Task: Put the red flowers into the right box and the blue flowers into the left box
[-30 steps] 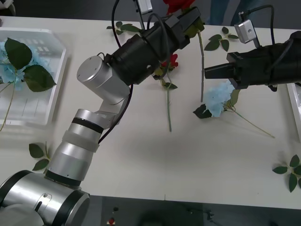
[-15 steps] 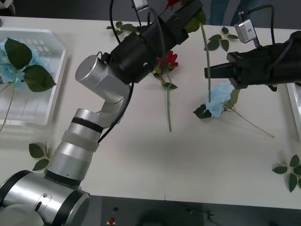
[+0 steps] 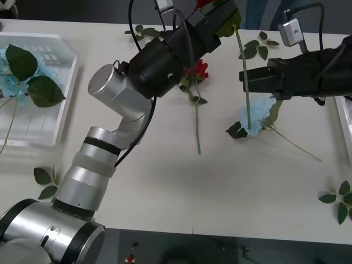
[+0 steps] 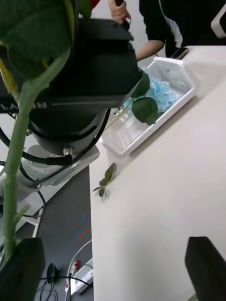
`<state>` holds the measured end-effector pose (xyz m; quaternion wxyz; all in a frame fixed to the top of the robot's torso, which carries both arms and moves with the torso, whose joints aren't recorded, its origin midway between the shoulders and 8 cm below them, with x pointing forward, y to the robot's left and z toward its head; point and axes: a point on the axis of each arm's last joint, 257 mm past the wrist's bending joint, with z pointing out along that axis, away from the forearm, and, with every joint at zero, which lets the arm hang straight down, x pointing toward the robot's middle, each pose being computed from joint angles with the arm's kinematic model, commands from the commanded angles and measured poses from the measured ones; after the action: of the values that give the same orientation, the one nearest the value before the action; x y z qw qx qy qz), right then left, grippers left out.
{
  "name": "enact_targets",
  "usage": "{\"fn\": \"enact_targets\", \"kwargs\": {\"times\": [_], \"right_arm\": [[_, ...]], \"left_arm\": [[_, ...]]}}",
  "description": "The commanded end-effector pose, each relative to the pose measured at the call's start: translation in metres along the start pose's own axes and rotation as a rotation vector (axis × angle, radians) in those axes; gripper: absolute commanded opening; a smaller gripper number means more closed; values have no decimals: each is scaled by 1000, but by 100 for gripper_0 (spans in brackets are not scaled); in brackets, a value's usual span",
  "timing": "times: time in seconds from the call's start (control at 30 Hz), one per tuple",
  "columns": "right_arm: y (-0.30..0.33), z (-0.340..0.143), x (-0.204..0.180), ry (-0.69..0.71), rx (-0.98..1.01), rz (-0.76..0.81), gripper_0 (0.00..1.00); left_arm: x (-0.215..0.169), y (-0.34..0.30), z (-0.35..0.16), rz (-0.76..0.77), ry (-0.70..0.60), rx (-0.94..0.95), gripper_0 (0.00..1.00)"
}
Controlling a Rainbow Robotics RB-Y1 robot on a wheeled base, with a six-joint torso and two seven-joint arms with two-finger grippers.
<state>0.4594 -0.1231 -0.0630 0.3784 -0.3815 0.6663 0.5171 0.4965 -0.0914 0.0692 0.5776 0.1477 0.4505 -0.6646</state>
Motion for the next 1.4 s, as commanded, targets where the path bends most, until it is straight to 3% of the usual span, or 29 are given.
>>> {"fn": "enact_targets", "kwargs": {"times": [0.03,0.3,0.63,1.07,1.13,1.2,1.23,1.3,1.33,1.4], "right_arm": [[-3,-12,-33,-51,20,-45,100],[-14,-39,-48,-80,65,-54,100],[14,-30,-26,17,-30,-87,100],[13,-4,-13,20,-52,-66,99],[11,-2,-13,17,-49,-66,76],[12,0,-14,16,-49,-68,41],[12,0,-14,16,-49,-69,34],[12,1,-12,17,-51,-65,10],[12,2,-12,18,-50,-65,2],[11,2,-12,18,-49,-64,0]], "left_arm": [[-23,-21,15,77,-20,40,0],[-24,-12,11,97,-17,14,0],[-36,0,31,108,-24,-27,0],[-48,14,30,89,-37,-46,0],[-47,16,28,86,-35,-48,0],[-47,17,28,81,-36,-51,0],[-47,18,28,80,-35,-52,0],[-43,18,27,77,-28,-49,0],[-41,17,27,75,-22,-44,0],[-37,17,27,86,-8,-43,0]]}}
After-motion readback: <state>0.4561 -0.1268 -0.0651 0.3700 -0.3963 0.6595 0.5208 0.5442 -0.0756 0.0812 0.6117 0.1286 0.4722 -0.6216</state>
